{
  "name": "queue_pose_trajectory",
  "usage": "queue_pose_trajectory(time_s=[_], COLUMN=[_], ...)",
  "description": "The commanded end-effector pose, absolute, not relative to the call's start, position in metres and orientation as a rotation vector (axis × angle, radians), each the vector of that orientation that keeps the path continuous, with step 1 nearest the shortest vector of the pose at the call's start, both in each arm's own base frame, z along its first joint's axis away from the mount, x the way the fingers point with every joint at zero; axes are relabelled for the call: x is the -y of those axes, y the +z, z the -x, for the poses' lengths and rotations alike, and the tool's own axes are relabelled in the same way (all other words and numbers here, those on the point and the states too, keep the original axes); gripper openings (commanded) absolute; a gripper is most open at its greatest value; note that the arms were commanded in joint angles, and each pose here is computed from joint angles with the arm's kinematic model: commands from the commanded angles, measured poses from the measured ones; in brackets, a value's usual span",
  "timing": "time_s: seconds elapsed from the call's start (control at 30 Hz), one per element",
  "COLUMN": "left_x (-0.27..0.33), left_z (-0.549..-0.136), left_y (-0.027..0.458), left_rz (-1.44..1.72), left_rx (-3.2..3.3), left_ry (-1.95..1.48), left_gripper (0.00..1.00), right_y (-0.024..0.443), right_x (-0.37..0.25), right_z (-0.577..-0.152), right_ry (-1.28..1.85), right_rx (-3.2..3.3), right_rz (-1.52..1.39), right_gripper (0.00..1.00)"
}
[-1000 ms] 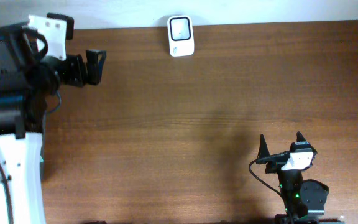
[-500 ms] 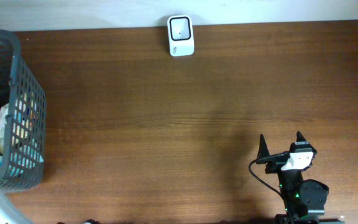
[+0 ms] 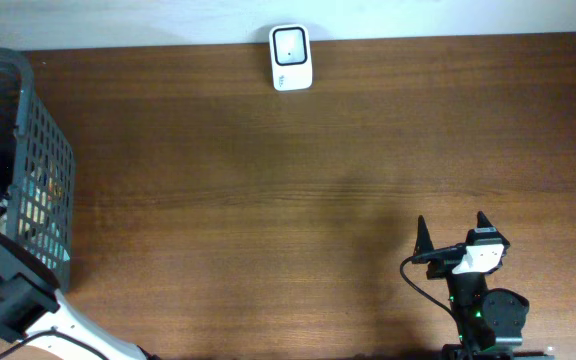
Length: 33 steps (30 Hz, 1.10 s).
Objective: Scan the item barcode
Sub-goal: 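Reach the left gripper into the grey basket and grasp a snack bag, then lift the snack bag out and place it mid-table with the left gripper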
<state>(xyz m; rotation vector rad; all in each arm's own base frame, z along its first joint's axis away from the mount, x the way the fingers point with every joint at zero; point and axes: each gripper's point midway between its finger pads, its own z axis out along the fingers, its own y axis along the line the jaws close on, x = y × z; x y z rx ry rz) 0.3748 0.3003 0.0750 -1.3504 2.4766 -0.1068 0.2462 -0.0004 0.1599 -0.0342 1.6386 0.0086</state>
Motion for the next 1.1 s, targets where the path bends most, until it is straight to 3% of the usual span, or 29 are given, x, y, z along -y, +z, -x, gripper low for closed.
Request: queue_pose_trajectory(time_s=[0.0, 0.1, 0.17, 0.23, 0.33, 0.4, 0.5, 0.57, 0.67, 0.83, 0.93, 1.0, 1.07], left_x=[-0.297, -0.299, -0.302, -0.310, -0.298, -0.238, -0.133, -0.019, 0.104, 0.223, 0.282, 0.303, 0.324], left_z=[-0.378, -0.381, -0.386, -0.396, -0.388, -0.363, -0.368, -0.393, -0.412, -0.407, -0.401, -0.393, -0.384], left_y=[0.056, 0.066, 0.086, 0.151, 0.314, 0.426, 0.467, 0.438, 0.337, 0.135, 0.074, 0.063, 0.063], left_rz=[1.365, 1.355, 1.332, 1.259, 1.065, 0.845, 0.536, 0.212, -0.078, -0.390, -0.555, -0.620, -0.682], left_rx=[-2.504, -2.490, -2.461, -2.357, -2.092, -1.904, -1.924, -2.098, -2.407, -2.834, -2.852, -2.839, -2.802], left_ry=[-0.136, -0.130, -0.124, -0.089, -0.013, -0.018, -0.109, -0.249, -0.331, -0.306, -0.313, -0.322, -0.331], left_gripper=[0.17, 0.01, 0.00, 0.00, 0.00, 0.00, 0.00, 0.00, 0.00, 0.00, 0.00, 0.00, 0.26], right_y=[0.157, 0.157, 0.157, 0.157, 0.157, 0.157, 0.157, 0.157, 0.157, 0.157, 0.157, 0.157, 0.157], right_x=[0.001, 0.001, 0.001, 0.001, 0.001, 0.001, 0.001, 0.001, 0.001, 0.001, 0.001, 0.001, 0.001], right_z=[-0.246, -0.246, -0.246, -0.246, -0.246, -0.246, -0.246, -0.246, -0.246, -0.246, -0.246, -0.246, -0.246], right_ry=[0.016, 0.016, 0.016, 0.016, 0.016, 0.016, 0.016, 0.016, 0.016, 0.016, 0.016, 0.016, 0.016], right_rx=[-1.643, -1.644, -1.644, -1.644, -1.643, -1.643, -1.643, -1.644, -1.644, -1.644, -1.643, -1.643, -1.644], right_rz=[0.024, 0.024, 0.024, 0.024, 0.024, 0.024, 0.024, 0.024, 0.024, 0.024, 0.024, 0.024, 0.024], right_gripper=[0.99, 0.99, 0.99, 0.99, 0.99, 0.99, 0.99, 0.99, 0.99, 0.99, 0.99, 0.99, 0.99])
